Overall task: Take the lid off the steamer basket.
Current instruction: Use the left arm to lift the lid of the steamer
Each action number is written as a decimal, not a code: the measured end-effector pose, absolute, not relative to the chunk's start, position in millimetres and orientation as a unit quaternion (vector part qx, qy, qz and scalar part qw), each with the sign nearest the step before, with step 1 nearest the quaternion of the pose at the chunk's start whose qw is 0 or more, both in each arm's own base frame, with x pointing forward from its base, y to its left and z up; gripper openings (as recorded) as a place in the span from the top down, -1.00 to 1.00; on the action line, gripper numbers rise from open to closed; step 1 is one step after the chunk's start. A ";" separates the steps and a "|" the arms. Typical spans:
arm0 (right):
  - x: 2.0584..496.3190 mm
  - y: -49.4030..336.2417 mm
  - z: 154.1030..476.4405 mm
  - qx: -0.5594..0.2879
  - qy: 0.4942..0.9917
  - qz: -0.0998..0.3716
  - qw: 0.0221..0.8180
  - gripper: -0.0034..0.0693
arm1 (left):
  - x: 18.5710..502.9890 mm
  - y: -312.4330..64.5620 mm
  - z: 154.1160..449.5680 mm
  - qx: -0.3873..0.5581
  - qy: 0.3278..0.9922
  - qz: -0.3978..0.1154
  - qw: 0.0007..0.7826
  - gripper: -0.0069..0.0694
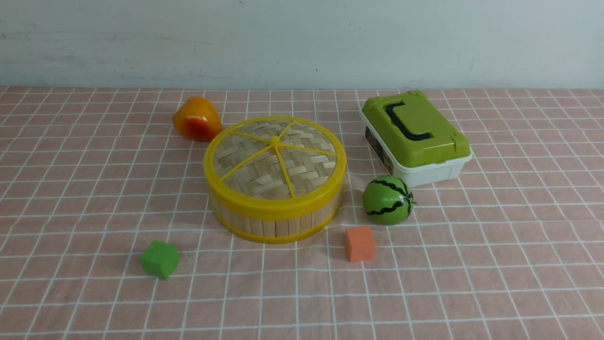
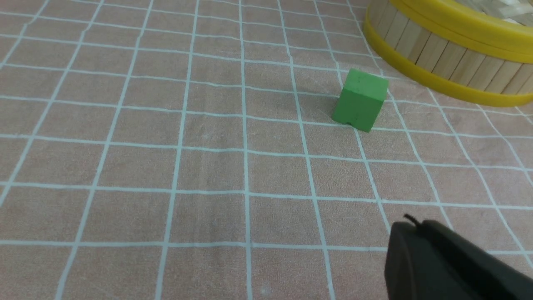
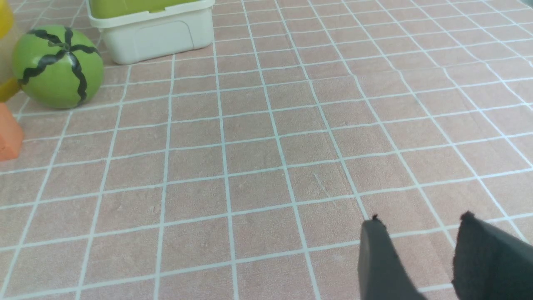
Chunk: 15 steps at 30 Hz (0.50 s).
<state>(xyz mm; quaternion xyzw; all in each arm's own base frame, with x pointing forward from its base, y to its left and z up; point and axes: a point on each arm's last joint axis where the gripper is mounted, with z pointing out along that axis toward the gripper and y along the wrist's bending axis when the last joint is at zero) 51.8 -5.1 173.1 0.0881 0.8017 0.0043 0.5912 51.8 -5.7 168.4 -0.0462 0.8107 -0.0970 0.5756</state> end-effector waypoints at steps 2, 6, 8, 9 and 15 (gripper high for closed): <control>51.8 -5.1 173.1 0.088 0.802 0.004 0.591 0.24 | 51.8 -5.7 168.4 -0.046 0.811 -0.097 0.576 0.84; 51.8 -5.1 173.1 0.088 0.802 0.004 0.591 0.24 | 51.8 -5.7 168.4 -0.046 0.811 -0.097 0.576 0.84; 51.8 -5.1 173.1 0.088 0.802 0.004 0.591 0.24 | 51.8 -5.7 168.4 -0.046 0.811 -0.097 0.576 0.83; 51.8 -5.1 173.1 0.088 0.802 0.004 0.591 0.24 | 51.8 -5.7 168.4 -0.046 0.811 -0.097 0.576 0.83; 51.8 -5.1 173.1 0.088 0.802 0.004 0.591 0.24 | 51.8 -5.7 168.4 -0.046 0.811 -0.097 0.576 0.82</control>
